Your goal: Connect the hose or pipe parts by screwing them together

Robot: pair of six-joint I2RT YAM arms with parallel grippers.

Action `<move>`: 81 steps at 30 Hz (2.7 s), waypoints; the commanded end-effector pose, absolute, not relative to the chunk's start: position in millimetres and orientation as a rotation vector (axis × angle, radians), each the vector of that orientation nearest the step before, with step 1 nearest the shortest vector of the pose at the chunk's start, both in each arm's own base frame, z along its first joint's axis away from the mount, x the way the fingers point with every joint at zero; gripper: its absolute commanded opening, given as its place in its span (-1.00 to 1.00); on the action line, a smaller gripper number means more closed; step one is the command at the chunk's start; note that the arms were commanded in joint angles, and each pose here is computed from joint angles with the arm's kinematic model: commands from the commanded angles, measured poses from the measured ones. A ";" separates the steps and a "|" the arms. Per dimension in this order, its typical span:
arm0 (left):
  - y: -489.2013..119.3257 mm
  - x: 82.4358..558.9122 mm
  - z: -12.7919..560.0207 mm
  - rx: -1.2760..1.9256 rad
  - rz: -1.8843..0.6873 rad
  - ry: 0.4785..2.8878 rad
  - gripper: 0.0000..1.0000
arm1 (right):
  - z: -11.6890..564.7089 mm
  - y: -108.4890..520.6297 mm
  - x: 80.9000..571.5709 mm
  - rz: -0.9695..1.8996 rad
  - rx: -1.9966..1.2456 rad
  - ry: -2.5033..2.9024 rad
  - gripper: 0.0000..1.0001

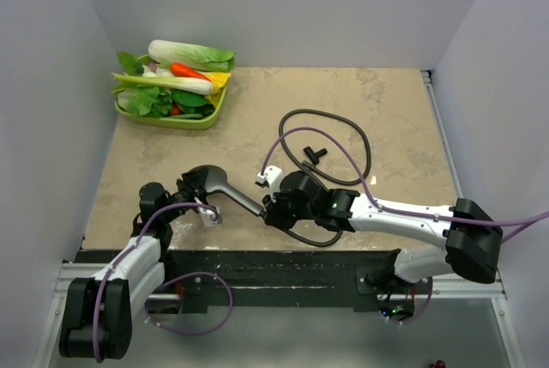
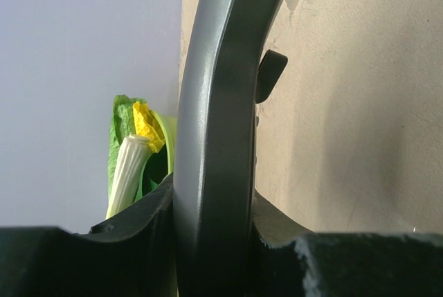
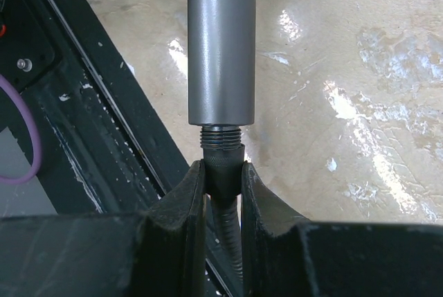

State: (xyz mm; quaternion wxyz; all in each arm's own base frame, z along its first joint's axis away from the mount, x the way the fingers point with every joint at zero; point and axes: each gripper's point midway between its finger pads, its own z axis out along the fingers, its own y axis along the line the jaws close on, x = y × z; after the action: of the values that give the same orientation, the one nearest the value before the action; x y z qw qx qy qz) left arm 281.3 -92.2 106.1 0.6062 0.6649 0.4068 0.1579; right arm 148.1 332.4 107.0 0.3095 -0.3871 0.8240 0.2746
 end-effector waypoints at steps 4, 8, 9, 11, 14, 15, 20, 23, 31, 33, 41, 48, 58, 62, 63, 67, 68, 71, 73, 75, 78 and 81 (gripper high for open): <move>-99.6 275.2 115.2 1.533 0.385 0.837 -1.00 | 148.6 348.6 156.4 0.785 -0.989 2.055 -1.00; -101.0 274.4 117.5 1.534 0.386 0.821 -1.00 | 150.3 348.5 156.3 0.788 -0.986 2.052 -1.00; -101.6 273.8 117.6 1.537 0.389 0.814 -1.00 | 150.6 349.4 156.3 0.793 -0.982 2.051 -1.00; -101.8 272.6 115.8 1.548 0.393 0.808 -1.00 | 151.5 350.2 156.6 0.794 -0.980 2.046 -1.00; -102.4 270.9 115.8 1.558 0.406 0.787 -1.00 | 154.4 351.2 159.3 0.789 -0.972 2.039 -1.00; -102.4 270.6 115.5 1.562 0.408 0.785 -1.00 | 154.6 351.6 160.2 0.785 -0.971 2.038 -1.00; -103.4 270.9 118.9 1.548 0.404 0.779 -1.00 | 157.6 350.4 164.5 0.767 -0.952 2.024 -1.00; -103.9 271.5 120.9 1.534 0.387 0.791 -1.00 | 155.0 352.8 164.9 0.769 -0.957 2.025 -1.00; -104.1 270.9 121.8 1.532 0.384 0.792 -1.00 | 156.4 362.5 169.1 0.796 -0.935 1.998 -1.00; -103.5 271.8 121.9 1.532 0.385 0.795 -1.00 | 155.5 364.6 170.7 0.794 -0.932 1.997 -0.96; -104.1 271.7 121.3 1.536 0.378 0.798 -1.00 | 159.8 371.5 174.1 0.813 -0.912 1.976 -0.90; -104.9 269.0 115.8 1.567 0.390 0.776 -1.00 | 168.7 369.2 177.1 0.815 -0.874 1.949 -0.92; -107.4 265.0 112.6 1.600 0.399 0.739 -1.00 | 169.5 365.4 180.7 0.790 -0.860 1.940 -0.93; -110.6 262.0 113.3 1.616 0.401 0.706 -1.00 | 179.0 372.3 184.2 0.802 -0.856 1.911 -0.93; -111.2 261.9 113.7 1.617 0.402 0.703 -1.00 | 179.9 375.3 182.9 0.819 -0.867 1.909 -0.94; -117.1 257.5 116.5 1.600 0.401 0.677 -1.00 | 185.2 394.5 169.3 0.962 -0.885 1.912 -1.00; -118.0 256.6 117.6 1.594 0.400 0.671 -1.00 | 185.6 397.6 163.8 1.003 -0.891 1.910 -1.00; -119.0 255.0 123.2 1.581 0.420 0.641 -1.00 | 194.4 404.7 149.9 1.137 -0.892 1.889 -1.00; -119.7 254.3 126.2 1.577 0.430 0.624 -1.00 | 202.3 406.7 143.1 1.214 -0.895 1.876 -1.00; -120.6 253.8 129.7 1.571 0.433 0.611 -1.00 | 208.8 404.7 140.8 1.262 -0.884 1.863 -1.00; -122.0 253.3 134.6 1.561 0.435 0.593 -1.00 | 218.1 401.6 140.2 1.354 -0.853 1.839 -1.00; -121.8 253.6 139.0 1.550 0.440 0.591 -1.00 | 228.2 398.7 139.7 1.460 -0.831 1.811 -1.00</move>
State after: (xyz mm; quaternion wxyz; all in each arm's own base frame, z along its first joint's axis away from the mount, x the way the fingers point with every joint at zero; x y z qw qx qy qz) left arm 283.4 -91.5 152.1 0.6239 0.6670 0.3219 0.2496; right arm 139.1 356.2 118.7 0.2598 -0.3305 0.8217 0.3848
